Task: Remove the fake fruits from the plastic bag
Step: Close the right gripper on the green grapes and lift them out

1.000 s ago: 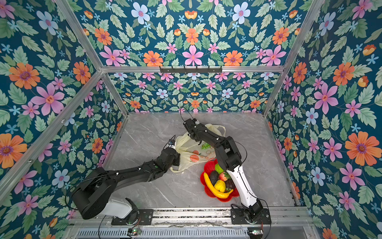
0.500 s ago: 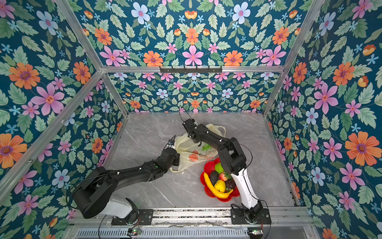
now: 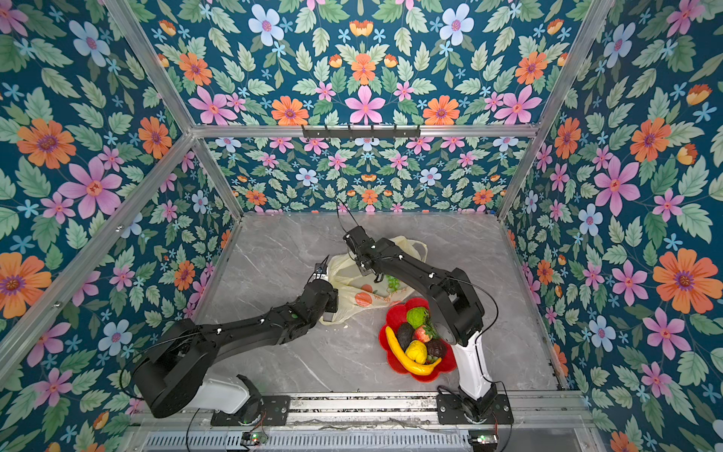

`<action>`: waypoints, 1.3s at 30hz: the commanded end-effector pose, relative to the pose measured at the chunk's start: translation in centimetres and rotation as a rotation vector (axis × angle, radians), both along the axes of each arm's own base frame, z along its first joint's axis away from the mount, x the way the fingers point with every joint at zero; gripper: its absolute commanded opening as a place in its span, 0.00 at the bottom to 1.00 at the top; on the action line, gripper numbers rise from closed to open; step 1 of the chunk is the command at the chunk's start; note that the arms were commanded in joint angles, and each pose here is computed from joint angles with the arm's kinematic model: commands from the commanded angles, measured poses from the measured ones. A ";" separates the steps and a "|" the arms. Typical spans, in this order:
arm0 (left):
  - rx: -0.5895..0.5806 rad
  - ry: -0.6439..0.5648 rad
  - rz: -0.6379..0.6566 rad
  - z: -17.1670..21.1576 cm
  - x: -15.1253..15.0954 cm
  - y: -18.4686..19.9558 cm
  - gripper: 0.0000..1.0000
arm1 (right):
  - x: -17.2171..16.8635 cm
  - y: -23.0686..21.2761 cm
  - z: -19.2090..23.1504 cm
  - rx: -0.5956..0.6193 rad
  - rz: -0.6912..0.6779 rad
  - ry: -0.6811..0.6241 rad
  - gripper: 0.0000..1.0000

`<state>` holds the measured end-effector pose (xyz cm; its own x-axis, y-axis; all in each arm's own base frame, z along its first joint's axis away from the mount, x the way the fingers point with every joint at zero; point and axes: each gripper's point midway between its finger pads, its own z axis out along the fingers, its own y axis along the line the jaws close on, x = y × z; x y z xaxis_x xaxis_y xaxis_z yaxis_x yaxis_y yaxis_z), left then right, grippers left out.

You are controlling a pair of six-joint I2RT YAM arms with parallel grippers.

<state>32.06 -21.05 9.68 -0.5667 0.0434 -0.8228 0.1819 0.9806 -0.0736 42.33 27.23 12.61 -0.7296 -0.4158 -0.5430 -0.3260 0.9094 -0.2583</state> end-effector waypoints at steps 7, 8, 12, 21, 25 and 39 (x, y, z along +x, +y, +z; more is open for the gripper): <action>0.002 -0.011 0.020 0.2 0.1 0.4 0.06 | -2.5 0.3 3.4 0.089 0.010 -0.046 0.00; 0.002 -0.011 0.021 0.2 0.2 0.4 0.06 | -2.8 0.3 3.8 0.093 0.011 -0.050 0.00; 0.005 -0.010 0.017 0.1 0.2 0.2 0.06 | -3.9 -0.2 5.4 0.126 0.013 -0.073 0.00; 0.009 -0.004 0.012 -0.1 0.3 0.1 0.06 | -5.7 -1.1 8.0 0.198 0.016 -0.093 0.00; 0.015 -0.001 0.012 -0.2 0.3 0.1 0.05 | -6.5 -2.0 10.2 0.227 0.007 -0.124 0.00; 0.026 0.004 0.014 -0.5 0.3 0.2 0.05 | -10.2 -6.1 15.5 0.274 -0.058 -0.165 0.00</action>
